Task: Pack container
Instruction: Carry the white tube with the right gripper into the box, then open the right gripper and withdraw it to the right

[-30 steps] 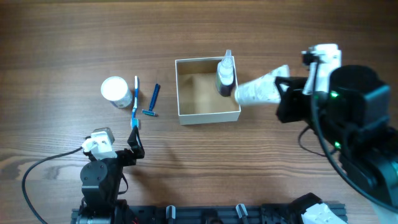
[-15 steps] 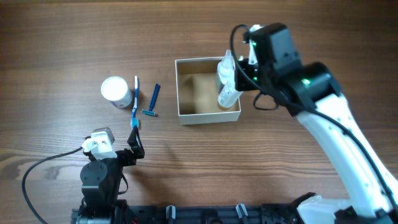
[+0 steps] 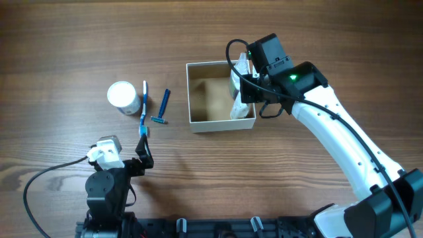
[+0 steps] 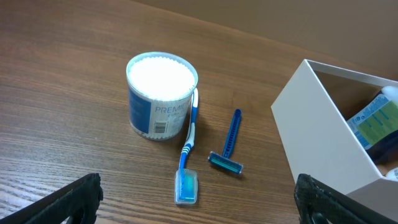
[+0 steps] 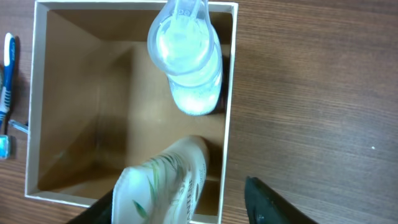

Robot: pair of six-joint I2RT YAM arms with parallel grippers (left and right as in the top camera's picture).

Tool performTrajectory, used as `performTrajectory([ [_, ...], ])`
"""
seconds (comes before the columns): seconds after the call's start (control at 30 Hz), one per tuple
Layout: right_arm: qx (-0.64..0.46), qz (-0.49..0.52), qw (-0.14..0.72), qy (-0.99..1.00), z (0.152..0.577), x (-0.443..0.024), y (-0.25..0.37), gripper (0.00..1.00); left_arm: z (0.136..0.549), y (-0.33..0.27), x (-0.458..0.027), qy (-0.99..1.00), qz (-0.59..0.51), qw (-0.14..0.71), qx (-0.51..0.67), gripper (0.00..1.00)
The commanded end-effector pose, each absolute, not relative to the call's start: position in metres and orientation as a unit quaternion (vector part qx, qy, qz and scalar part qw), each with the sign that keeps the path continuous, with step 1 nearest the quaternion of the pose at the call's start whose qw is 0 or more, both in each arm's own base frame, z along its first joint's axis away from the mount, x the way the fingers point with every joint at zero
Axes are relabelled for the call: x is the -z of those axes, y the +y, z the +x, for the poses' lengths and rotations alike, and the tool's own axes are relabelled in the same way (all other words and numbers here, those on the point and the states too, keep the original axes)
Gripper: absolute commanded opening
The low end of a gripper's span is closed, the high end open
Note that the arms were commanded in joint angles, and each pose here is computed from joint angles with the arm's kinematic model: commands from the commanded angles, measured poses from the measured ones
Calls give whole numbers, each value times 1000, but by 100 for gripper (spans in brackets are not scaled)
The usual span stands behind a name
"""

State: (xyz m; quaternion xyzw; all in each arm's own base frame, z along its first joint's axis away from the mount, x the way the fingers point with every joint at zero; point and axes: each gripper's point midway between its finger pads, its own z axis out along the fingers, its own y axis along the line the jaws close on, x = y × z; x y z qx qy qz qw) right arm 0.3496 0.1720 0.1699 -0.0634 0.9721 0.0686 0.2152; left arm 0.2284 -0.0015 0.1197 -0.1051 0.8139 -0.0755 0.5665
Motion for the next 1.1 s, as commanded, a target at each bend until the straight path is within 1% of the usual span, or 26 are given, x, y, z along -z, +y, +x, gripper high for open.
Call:
performTrajectory([
  [0.0, -71, -63, 250, 964, 348, -193, 168, 64, 229, -2, -120, 814, -101, 567, 75, 100],
  [0.1, -81, -54, 289, 952, 345, -225, 160, 72, 229, -2, -120, 814, -102, 567, 75, 100],
  [0.17, -87, -39, 330, 939, 340, -257, 146, 78, 229, -2, -120, 814, -102, 567, 75, 100],
  [0.27, -97, -1, 380, 920, 330, -296, 116, 82, 229, -2, -120, 814, -102, 567, 75, 100],
  [0.4, -80, 65, 413, 905, 314, -322, 62, 84, 229, -2, -120, 814, -101, 567, 75, 100],
  [0.5, -55, 131, 405, 903, 306, -320, 20, 89, 229, -2, -120, 814, -101, 567, 75, 100],
  [0.57, -40, 166, 384, 907, 301, -310, 0, 98, 229, -2, -120, 814, -102, 567, 75, 100],
  [0.6, -35, 178, 371, 911, 298, -304, -8, 100, 229, -2, -119, 814, -102, 567, 75, 100],
  [0.73, -16, 210, 323, 923, 294, -282, -27, 100, 229, -2, -120, 814, -102, 567, 75, 100],
  [0.87, -12, 212, 302, 930, 298, -271, -28, 100, 231, -3, -125, 807, -98, 577, 80, 100],
  [0.97, -9, 212, 282, 936, 297, -262, -28, 100, 228, -5, -118, 817, -97, 563, 84, 100],
  [1.07, -6, 212, 267, 940, 297, -255, -28, 100, 232, -17, -132, 800, -93, 579, 126, 100],
])
